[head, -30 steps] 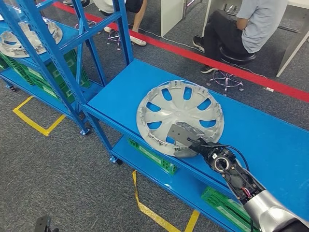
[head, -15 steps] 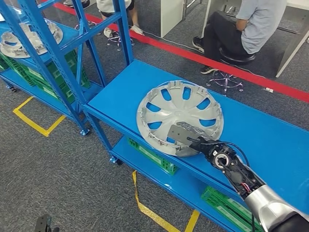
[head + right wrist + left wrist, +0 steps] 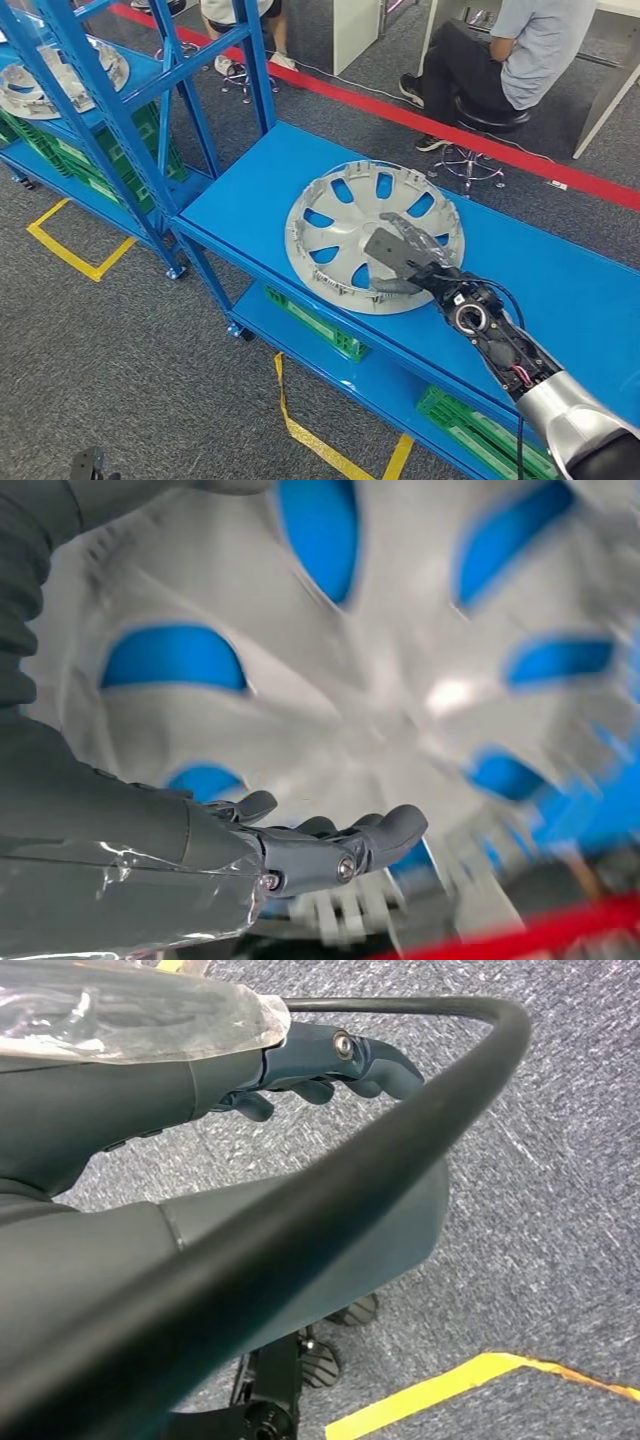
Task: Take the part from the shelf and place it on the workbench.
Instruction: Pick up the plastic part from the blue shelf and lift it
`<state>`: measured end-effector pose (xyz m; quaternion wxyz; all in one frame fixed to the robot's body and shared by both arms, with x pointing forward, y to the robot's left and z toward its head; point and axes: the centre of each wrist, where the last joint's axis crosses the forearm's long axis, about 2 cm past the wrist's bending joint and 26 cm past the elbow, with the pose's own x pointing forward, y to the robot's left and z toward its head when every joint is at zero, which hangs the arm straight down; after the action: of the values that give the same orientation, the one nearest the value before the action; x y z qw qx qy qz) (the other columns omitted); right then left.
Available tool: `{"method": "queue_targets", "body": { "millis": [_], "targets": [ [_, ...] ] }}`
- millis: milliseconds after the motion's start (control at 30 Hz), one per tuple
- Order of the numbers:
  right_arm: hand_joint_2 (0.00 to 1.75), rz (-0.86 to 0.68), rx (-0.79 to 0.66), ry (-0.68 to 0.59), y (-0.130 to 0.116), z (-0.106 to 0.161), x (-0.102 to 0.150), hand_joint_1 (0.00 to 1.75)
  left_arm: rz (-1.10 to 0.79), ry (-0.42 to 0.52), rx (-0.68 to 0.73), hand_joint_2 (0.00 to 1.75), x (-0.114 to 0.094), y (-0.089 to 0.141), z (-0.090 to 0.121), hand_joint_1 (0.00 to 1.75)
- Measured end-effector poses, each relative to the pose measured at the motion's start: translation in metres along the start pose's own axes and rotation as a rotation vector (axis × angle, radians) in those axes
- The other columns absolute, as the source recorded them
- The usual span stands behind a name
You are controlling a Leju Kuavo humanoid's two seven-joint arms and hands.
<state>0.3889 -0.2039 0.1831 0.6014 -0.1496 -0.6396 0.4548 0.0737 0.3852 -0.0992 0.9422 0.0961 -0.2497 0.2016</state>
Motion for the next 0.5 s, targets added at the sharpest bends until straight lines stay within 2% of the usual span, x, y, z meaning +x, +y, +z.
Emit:
{"method": "queue_targets", "body": {
  "millis": [267,500],
  "targets": [
    [1.75,-0.080,-0.097,-0.060,-0.015,0.006,0.000,0.00,-0.002,-0.001,0.001,0.00,-0.001,0.001,0.000,0.00],
    [1.75,-0.084,-0.081,-0.087,-0.022,0.008,0.004,0.00,-0.004,-0.001,0.000,0.00,-0.001,0.001,0.000,0.00]
  ]
}}
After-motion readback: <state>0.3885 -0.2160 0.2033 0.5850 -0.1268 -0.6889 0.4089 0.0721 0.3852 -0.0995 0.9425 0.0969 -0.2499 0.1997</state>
